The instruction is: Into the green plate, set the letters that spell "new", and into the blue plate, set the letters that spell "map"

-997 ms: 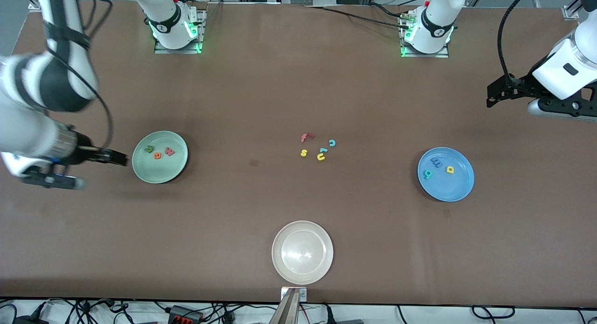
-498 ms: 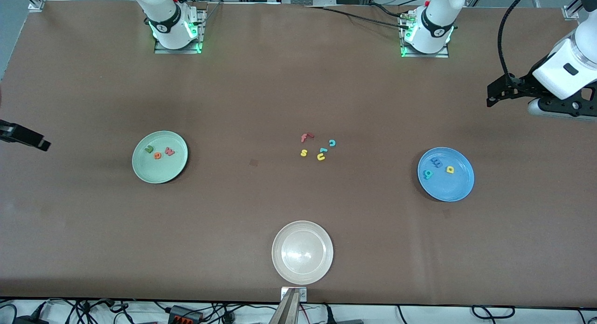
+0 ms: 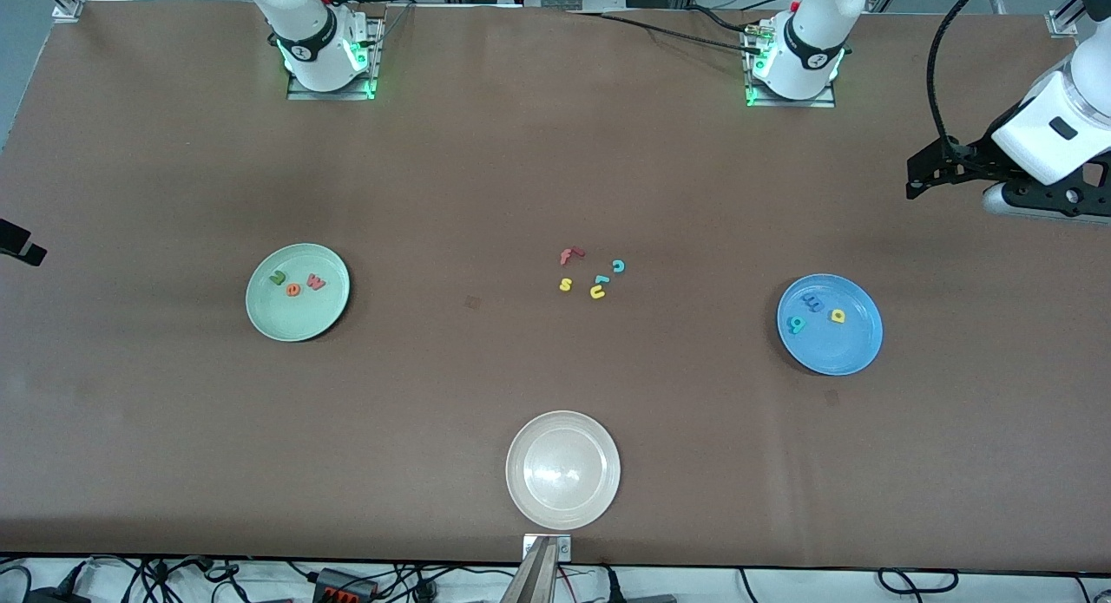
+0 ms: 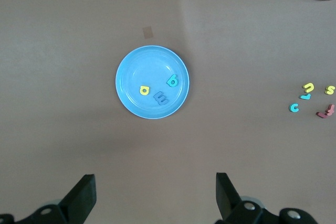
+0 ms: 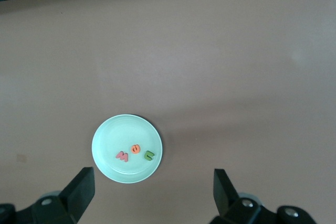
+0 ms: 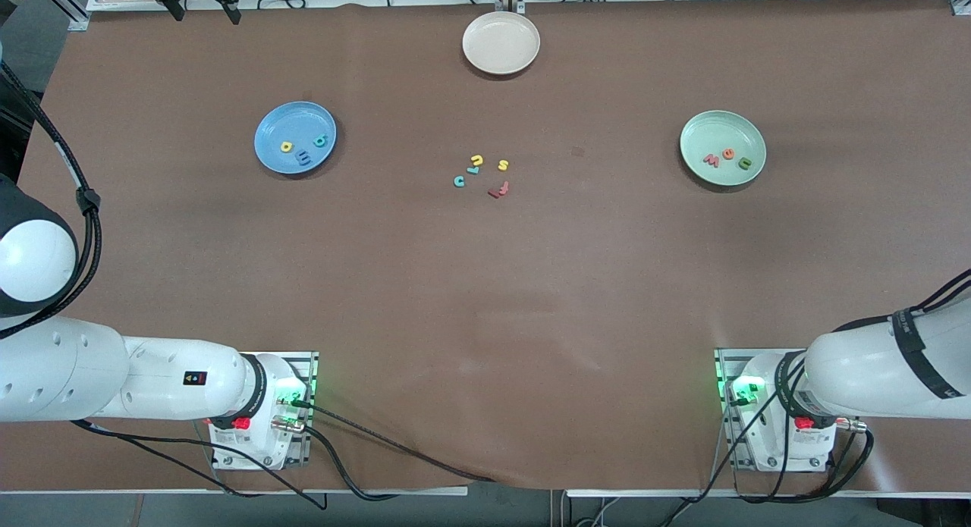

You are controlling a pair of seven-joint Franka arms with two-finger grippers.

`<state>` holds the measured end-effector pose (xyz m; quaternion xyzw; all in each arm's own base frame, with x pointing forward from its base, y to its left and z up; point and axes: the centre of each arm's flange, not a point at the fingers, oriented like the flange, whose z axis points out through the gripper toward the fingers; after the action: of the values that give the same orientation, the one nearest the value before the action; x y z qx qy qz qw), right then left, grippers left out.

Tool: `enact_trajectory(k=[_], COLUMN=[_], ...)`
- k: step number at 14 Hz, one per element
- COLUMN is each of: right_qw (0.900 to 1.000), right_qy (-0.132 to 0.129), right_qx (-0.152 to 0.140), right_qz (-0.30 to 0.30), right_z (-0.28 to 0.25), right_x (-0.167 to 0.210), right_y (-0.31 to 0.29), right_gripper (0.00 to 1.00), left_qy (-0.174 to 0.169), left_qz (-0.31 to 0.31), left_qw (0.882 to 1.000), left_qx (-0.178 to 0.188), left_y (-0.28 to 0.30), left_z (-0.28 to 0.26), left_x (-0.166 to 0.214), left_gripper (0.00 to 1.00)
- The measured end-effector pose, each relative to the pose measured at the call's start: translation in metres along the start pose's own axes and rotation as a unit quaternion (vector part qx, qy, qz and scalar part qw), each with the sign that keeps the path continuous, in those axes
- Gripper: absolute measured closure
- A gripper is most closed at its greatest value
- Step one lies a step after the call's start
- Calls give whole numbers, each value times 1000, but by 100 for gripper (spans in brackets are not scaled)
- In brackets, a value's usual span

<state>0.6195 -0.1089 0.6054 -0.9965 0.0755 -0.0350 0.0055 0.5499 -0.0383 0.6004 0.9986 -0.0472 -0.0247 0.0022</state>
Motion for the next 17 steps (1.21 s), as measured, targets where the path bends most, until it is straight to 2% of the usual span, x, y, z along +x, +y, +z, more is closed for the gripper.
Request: enact_trajectory(k=[5,9,17], right_qw=[1000,999,999], right_qy=[-8,-16,-24], right_qx=[-12,-33,-31], right_qz=[-23,-25,-29], right_z=[1,1,7], right_x=[-6,-19,-67], right_y=[-36,-33,-31], right_gripper=[0,0,0], left_qy=[0,0,0], left_qz=[0,0,0], left_qw=[1000,1000,1000], left_qx=[0,0,0], left_y=[0,0,0], left_z=[0,0,0], left_x=[0,0,0], left_gripper=[0,0,0])
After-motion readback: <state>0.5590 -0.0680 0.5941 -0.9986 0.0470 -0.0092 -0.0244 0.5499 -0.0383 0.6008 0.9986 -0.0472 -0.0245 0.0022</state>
